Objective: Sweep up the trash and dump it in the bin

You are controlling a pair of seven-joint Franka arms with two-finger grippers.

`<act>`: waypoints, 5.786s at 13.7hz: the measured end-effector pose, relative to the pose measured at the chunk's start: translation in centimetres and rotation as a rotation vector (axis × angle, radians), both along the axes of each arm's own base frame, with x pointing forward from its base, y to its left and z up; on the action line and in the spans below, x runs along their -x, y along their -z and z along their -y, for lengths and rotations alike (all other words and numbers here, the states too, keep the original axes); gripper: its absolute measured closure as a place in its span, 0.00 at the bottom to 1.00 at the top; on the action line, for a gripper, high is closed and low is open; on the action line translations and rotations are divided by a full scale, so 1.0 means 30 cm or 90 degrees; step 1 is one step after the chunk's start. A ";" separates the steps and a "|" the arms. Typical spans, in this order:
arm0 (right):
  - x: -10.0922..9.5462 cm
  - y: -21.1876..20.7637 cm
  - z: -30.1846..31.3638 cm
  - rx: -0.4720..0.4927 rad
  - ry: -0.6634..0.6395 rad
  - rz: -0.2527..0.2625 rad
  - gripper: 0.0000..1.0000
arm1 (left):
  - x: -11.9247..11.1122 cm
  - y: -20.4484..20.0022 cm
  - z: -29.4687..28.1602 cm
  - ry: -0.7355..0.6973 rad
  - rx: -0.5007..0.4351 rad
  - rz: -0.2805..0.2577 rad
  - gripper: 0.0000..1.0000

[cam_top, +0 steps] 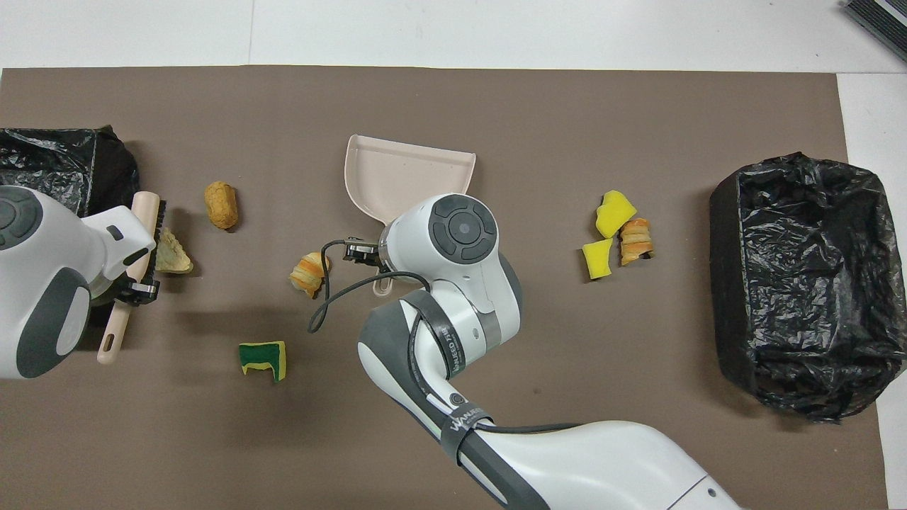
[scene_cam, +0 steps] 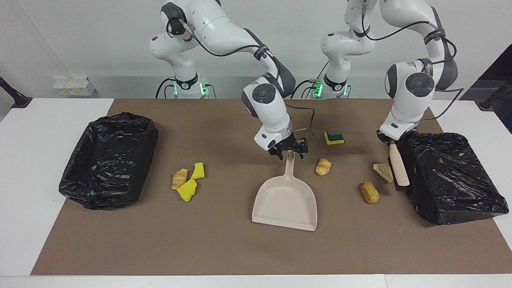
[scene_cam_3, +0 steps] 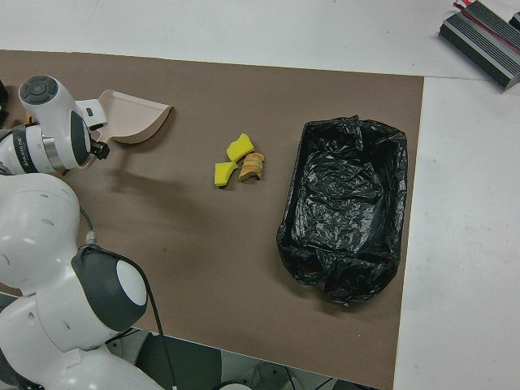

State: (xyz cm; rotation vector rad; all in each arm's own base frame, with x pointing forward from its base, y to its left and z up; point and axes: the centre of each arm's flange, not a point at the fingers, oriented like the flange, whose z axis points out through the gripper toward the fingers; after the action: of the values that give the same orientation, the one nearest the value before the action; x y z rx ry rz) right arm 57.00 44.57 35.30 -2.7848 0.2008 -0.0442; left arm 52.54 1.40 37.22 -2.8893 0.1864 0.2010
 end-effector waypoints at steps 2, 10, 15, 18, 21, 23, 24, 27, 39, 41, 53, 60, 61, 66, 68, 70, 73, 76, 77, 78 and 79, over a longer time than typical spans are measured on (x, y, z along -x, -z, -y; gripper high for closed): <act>-0.006 0.014 -0.002 0.007 -0.004 0.003 0.33 | 0.012 0.032 0.004 -0.054 0.073 0.010 0.74; -0.022 0.018 0.024 0.026 -0.012 0.005 0.67 | 0.043 0.009 0.428 -0.044 0.211 0.012 0.74; -0.034 0.017 0.042 0.034 -0.013 0.005 0.67 | -0.002 -0.140 0.414 -0.064 0.222 0.044 0.74; -0.035 0.021 0.048 0.037 -0.025 0.004 0.64 | -0.039 -0.170 0.254 -0.113 0.219 0.066 0.74; -0.030 0.023 0.044 0.039 -0.033 0.003 0.58 | -0.057 -0.143 0.196 -0.131 0.214 0.070 0.74; -0.028 0.024 0.042 0.039 -0.034 0.002 0.59 | -0.069 -0.110 0.203 -0.129 0.214 0.068 0.74; -0.027 0.027 0.043 0.041 -0.037 0.001 0.60 | -0.072 -0.099 0.208 -0.128 0.214 0.067 0.74; -0.027 0.032 0.048 0.045 -0.055 0.001 0.68 | -0.074 -0.092 0.212 -0.127 0.214 0.065 0.74; 0.007 -0.237 0.376 0.129 -0.341 -0.031 0.68 | -0.093 -0.004 0.229 -0.123 0.211 0.050 0.74; 0.077 -0.218 0.437 0.129 -0.444 -0.044 0.68 | -0.097 0.012 0.233 -0.121 0.211 0.049 0.74; 0.225 -0.173 0.608 0.060 -0.752 -0.051 0.68 | -0.310 0.110 0.330 0.137 0.198 0.048 0.74; 0.273 -0.174 0.513 0.028 -0.722 -0.060 0.68 | -0.212 0.103 0.458 0.321 0.207 -0.094 0.74; 0.278 -0.162 0.510 0.027 -0.723 -0.067 0.68 | -0.196 0.097 0.492 0.331 0.207 -0.104 0.74; 0.318 -0.098 0.511 0.036 -0.699 -0.143 0.68 | -0.200 0.010 0.429 0.311 0.200 -0.081 0.74; 0.321 -0.075 0.512 0.040 -0.701 -0.150 0.68 | -0.203 0.006 0.357 0.289 0.200 -0.074 0.74; 0.333 -0.072 0.487 0.044 -0.708 -0.146 0.68 | -0.184 0.065 0.320 0.275 0.200 -0.072 0.74; 0.339 -0.070 0.471 0.047 -0.708 -0.144 0.68 | -0.106 0.128 0.379 0.256 0.203 -0.064 0.74; 0.340 -0.065 0.465 0.049 -0.710 -0.143 0.68 | -0.016 0.131 0.538 0.264 0.230 -0.080 0.74; 0.344 -0.063 0.452 0.051 -0.712 -0.139 0.68 | 0.016 0.131 0.597 0.275 0.230 -0.093 0.74; 0.350 -0.059 0.437 0.055 -0.712 -0.137 0.68 | 0.045 0.130 0.645 0.286 0.228 -0.109 0.74; 0.355 -0.056 0.429 0.060 -0.710 -0.139 0.68 | 0.074 0.125 0.685 0.294 0.230 -0.128 0.74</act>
State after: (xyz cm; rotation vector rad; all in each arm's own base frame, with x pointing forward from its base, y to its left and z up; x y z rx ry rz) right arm 46.36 31.69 36.97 -2.5772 -1.3024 0.5226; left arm 50.31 -19.16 33.48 -3.0600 1.0070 0.4065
